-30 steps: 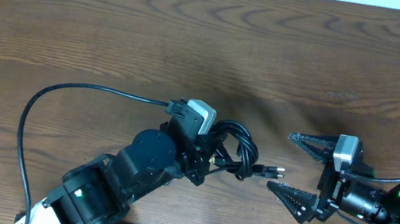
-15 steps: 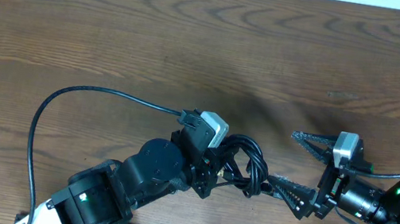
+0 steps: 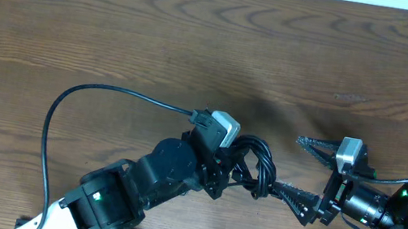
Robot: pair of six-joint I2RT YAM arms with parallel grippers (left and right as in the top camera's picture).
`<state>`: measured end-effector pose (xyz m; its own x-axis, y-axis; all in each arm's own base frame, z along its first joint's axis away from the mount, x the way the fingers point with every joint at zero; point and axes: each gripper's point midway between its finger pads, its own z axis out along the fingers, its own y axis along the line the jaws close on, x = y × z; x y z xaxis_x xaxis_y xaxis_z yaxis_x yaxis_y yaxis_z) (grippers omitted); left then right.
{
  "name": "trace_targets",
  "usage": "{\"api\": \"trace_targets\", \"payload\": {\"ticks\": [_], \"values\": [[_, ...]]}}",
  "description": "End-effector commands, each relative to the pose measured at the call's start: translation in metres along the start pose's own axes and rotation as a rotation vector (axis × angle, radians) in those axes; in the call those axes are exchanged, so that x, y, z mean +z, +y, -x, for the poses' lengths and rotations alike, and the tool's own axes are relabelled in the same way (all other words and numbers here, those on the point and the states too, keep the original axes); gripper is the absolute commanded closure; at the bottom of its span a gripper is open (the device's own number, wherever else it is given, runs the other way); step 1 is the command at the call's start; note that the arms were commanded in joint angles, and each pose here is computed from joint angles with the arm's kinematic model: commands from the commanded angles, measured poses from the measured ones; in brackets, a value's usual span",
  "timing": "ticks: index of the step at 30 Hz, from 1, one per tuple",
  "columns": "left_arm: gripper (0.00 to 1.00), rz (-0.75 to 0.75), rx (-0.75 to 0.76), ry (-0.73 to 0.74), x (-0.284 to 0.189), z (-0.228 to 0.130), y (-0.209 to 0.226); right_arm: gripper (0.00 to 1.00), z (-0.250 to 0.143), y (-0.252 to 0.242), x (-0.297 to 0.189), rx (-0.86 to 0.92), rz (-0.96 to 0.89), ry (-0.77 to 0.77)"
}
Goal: Untangle cables
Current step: 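Move the right gripper toward the held bundle and open it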
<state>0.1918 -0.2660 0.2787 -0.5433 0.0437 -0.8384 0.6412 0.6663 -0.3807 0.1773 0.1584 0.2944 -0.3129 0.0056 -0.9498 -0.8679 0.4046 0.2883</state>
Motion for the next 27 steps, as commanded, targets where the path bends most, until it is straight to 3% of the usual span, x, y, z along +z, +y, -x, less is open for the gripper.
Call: {"api": "trace_targets", "payload": {"ticks": [1, 10, 27], "values": [[0.93, -0.029, -0.016, -0.011, 0.001, 0.005, -0.008, 0.01, 0.007, 0.004, -0.001, -0.045, 0.0, -0.008], [0.93, -0.03, -0.015, -0.037, 0.001, 0.012, -0.008, 0.01, 0.004, 0.003, -0.001, -0.058, -0.006, 0.0], [0.93, -0.24, 0.023, 0.032, -0.002, -0.001, -0.05, 0.01, -0.002, -0.021, -0.003, -0.005, -0.146, 0.019]]}}
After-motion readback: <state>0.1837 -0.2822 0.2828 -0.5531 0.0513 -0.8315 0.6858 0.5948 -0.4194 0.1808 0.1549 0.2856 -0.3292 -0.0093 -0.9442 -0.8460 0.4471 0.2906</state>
